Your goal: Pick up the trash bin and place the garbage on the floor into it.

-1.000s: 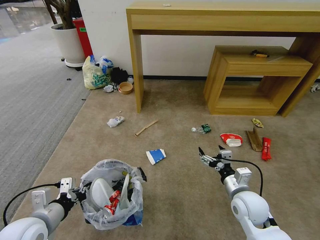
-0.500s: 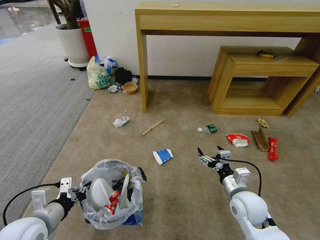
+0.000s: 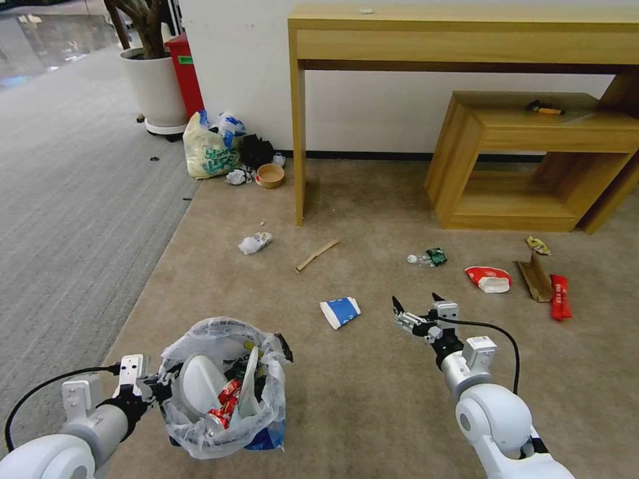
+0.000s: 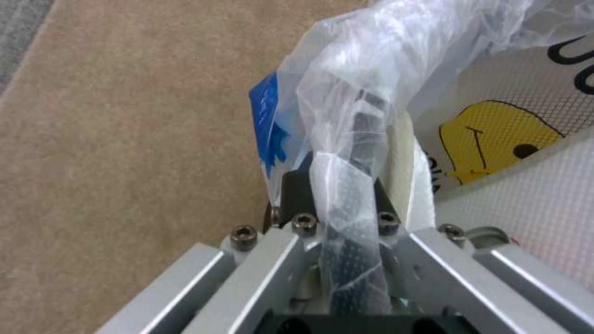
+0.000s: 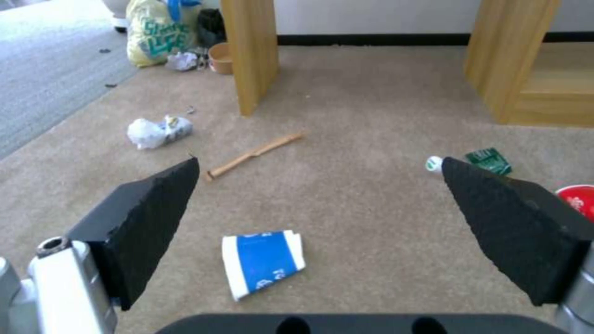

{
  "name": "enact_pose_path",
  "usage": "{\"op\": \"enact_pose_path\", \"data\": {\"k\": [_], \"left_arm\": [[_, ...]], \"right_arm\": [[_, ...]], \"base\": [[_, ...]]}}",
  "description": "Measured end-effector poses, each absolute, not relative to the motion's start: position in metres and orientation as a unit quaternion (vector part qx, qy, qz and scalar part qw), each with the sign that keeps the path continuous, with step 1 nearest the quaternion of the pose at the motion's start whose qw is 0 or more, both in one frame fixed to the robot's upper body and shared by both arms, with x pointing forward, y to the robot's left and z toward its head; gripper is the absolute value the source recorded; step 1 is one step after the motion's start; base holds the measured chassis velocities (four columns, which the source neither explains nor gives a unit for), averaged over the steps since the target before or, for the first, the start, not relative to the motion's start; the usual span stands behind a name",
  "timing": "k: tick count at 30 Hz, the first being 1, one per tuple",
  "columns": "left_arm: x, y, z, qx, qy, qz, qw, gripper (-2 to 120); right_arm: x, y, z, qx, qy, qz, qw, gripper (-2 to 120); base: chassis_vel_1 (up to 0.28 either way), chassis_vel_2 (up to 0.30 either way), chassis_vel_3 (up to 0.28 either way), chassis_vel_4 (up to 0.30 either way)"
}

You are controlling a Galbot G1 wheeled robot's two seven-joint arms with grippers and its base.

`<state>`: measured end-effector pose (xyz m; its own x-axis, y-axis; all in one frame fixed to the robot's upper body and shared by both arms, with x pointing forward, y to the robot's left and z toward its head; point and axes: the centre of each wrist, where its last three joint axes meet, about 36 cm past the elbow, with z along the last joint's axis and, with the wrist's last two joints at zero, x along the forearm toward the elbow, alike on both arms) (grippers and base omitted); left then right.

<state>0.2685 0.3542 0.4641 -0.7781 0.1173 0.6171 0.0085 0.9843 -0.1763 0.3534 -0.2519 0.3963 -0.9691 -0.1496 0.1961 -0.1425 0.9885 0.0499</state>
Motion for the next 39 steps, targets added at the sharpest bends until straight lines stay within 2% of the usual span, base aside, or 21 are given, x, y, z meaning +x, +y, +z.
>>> {"op": "enact_pose_path", "data": {"k": [17, 39], "left_arm": [[0.2686, 0.3551, 0.4654, -0.035, -0.94, 0.079, 0.33, 0], [0.2672, 0.3537, 0.4657, -0.036, -0.94, 0.078, 0.331, 0]], "right_arm": [[0.3536, -0.2526, 0.3954, 0.068, -0.992, -0.027, 0.103, 100], [0.3555, -0.2536, 0.3917, 0.065, -0.992, -0.025, 0.107, 100]], "base": [[0.064, 0.064, -0.06, -0.068], [-0.077, 0.082, 0.083, -0.081]]}}
